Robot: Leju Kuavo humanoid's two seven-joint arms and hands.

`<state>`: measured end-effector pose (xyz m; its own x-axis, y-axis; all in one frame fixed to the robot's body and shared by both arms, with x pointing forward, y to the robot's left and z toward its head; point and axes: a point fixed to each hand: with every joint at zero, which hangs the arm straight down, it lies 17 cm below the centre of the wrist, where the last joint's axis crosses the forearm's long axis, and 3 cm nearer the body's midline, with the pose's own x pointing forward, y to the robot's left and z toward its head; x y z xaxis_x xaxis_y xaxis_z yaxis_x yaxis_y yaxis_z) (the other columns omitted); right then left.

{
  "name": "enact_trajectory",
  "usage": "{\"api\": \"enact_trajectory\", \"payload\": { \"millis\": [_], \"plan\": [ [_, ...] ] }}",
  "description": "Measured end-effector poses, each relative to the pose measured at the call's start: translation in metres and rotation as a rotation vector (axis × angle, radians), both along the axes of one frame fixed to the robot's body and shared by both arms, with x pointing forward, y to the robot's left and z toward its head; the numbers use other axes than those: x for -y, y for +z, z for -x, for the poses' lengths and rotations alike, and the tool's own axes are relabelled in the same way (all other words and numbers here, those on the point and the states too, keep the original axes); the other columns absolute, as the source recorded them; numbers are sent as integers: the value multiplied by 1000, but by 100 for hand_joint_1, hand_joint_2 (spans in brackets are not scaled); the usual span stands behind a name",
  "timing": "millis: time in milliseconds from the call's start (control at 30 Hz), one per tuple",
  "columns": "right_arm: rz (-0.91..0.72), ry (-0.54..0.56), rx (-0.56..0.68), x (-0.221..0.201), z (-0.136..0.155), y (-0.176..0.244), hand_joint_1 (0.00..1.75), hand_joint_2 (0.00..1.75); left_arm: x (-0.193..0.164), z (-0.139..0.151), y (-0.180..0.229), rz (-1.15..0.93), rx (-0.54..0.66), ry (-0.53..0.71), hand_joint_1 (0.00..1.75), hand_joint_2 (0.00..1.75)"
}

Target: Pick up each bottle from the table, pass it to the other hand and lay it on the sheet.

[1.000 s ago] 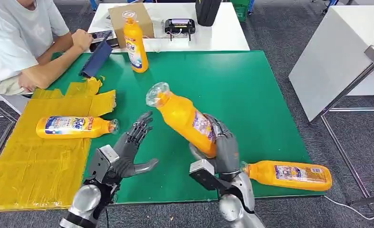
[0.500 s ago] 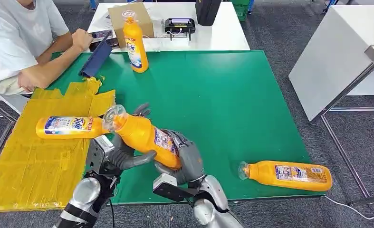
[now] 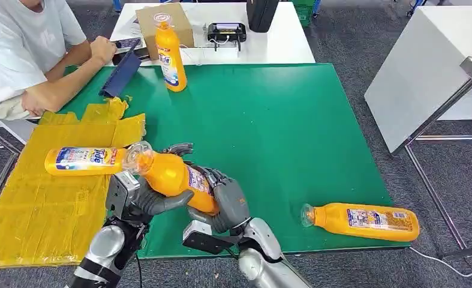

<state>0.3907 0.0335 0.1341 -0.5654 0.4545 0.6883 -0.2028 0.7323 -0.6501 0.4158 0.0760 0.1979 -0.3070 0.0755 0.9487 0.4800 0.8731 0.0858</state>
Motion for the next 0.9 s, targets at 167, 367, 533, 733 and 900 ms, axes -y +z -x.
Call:
{"api": "enact_trajectory", "payload": {
  "millis": [167,367,533,733,900],
  "plan": [
    [-4,-17,7,3,-1,1,0,175,-3,-3,1,-7,11,24,175,175],
    [-49,-44,8,9,5,2,0,175,-17,-15,14,-64,101,143,175,175],
    [-131,-106,62,32,8,31,0,175,-50,-33,39,-384,358,426,175,175],
    [-182,-151,111,53,9,57,0,175,-63,-38,53,-476,436,501,175,175],
    [-247,-234,203,86,14,91,0,175,-80,-49,58,-827,586,675,175,175]
  ]
}}
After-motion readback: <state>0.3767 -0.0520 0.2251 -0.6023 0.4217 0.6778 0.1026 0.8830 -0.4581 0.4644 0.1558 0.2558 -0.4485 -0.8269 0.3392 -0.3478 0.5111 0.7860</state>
